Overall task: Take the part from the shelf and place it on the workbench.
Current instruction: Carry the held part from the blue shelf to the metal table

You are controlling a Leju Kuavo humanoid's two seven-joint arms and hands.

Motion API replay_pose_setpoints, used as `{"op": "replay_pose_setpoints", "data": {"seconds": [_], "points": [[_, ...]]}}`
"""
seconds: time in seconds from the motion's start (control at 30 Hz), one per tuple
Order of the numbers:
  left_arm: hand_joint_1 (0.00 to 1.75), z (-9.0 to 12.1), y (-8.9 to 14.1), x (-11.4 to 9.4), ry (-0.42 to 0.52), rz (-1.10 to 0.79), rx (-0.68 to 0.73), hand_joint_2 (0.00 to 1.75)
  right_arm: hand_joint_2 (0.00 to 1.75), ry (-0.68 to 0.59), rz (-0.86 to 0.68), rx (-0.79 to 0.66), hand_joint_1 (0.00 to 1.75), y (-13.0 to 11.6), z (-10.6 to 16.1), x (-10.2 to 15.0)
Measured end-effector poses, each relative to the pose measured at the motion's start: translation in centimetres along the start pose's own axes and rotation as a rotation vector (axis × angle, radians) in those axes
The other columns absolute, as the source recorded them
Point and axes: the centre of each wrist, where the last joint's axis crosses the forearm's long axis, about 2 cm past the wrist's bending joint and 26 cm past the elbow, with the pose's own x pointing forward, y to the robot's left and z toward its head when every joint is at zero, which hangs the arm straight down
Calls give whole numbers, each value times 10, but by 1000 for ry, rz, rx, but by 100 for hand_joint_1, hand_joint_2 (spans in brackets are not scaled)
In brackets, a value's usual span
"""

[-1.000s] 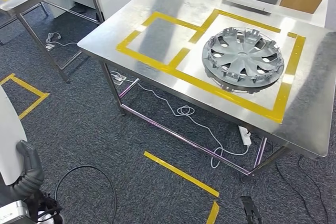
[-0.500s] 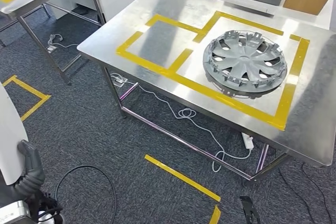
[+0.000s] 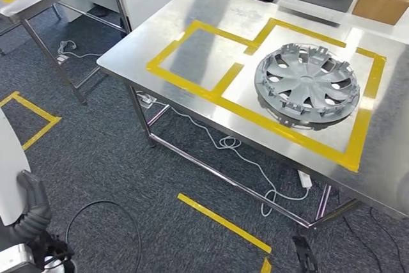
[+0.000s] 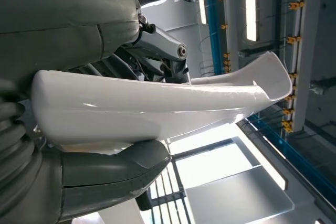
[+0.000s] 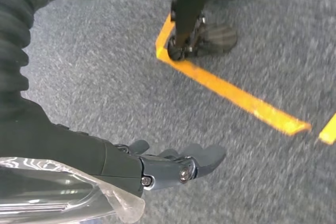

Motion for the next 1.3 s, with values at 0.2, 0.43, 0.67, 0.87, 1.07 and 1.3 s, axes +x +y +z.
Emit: {"op": "replay_pose_setpoints", "data": {"seconds": [0.2,0.43,0.67,0.87,1.07,1.3], "points": [[175,0,0,0,1,-1,2,175,175,-2,5,3,0,1,0,0],[175,0,1,0,2,-4,2,175,175,1,6,2,0,1,0,-1],[175,0,1,-1,0,-7,2,175,175,-3,3,3,0,1,0,1],[175,0,2,-1,0,-7,2,175,175,-1,2,4,0,1,0,0],[175,0,1,-1,8,-2,7,175,175,-4,0,3,0,1,0,2],[175,4,0,-3,28,4,0,175,175,4,-10,5,0,1,0,0]]}}
